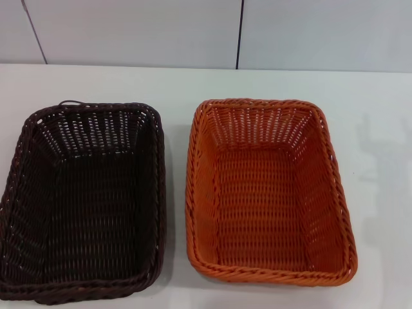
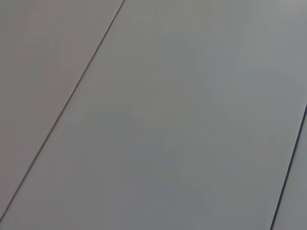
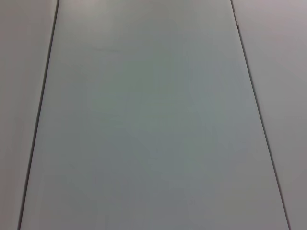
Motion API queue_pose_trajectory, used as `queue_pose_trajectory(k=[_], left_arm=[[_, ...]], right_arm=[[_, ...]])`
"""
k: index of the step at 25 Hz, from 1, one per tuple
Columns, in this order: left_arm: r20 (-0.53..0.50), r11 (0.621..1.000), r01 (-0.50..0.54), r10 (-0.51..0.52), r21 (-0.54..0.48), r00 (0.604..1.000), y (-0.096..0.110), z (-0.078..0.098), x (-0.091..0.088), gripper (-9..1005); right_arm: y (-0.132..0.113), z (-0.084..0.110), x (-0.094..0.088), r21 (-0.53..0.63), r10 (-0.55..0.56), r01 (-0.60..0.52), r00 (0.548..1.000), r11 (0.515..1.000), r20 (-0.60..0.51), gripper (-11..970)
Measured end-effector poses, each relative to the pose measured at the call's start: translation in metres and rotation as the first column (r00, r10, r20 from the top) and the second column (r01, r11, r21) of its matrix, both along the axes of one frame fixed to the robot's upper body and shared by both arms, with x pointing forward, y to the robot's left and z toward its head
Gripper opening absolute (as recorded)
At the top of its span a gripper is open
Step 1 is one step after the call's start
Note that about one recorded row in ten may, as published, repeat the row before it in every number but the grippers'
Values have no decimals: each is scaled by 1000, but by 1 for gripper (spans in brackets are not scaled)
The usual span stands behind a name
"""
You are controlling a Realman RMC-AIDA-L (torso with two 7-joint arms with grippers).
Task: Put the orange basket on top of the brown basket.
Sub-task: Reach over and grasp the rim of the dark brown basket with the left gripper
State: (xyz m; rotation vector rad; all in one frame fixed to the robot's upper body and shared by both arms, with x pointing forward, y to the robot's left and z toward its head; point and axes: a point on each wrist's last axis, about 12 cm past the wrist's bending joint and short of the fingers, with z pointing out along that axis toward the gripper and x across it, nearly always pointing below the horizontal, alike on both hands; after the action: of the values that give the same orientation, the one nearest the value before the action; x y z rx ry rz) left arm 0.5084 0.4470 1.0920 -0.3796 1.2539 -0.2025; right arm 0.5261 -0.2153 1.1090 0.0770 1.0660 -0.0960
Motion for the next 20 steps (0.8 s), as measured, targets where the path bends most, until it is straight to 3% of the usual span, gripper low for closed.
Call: queue_pose_trajectory(k=[6, 9, 11, 15, 17, 18, 20], left_arm=[[-9, 996, 64, -64, -59, 998, -2, 4, 8, 830], [-64, 973, 198, -206, -119, 976, -1, 14, 19, 831], [-130, 934, 325, -345, -150, 930, -4, 27, 29, 831], [-174, 900, 400, -428, -174, 887, -7, 37, 34, 832], [-213, 867, 460, -494, -191, 843, -10, 49, 36, 831], [-247, 838, 508, -544, -198, 802, -13, 59, 36, 830], [-258, 831, 521, -556, -194, 790, -14, 63, 36, 830]], right_arm=[[0, 1, 4, -3, 4, -4, 1000, 1000, -9, 742], [0, 1, 6, -9, 5, -5, 1000, 1000, -10, 742], [0, 2, 8, -15, 5, -5, 1000, 1000, -8, 742], [-1, 2, 11, -23, 0, 0, 1000, 1000, -6, 742], [-1, 3, 12, -24, 1, -1, 1000, 1000, -5, 742], [0, 3, 12, -25, 2, -2, 1000, 1000, -4, 742], [0, 4, 14, -27, 4, -4, 1000, 1000, -1, 742]])
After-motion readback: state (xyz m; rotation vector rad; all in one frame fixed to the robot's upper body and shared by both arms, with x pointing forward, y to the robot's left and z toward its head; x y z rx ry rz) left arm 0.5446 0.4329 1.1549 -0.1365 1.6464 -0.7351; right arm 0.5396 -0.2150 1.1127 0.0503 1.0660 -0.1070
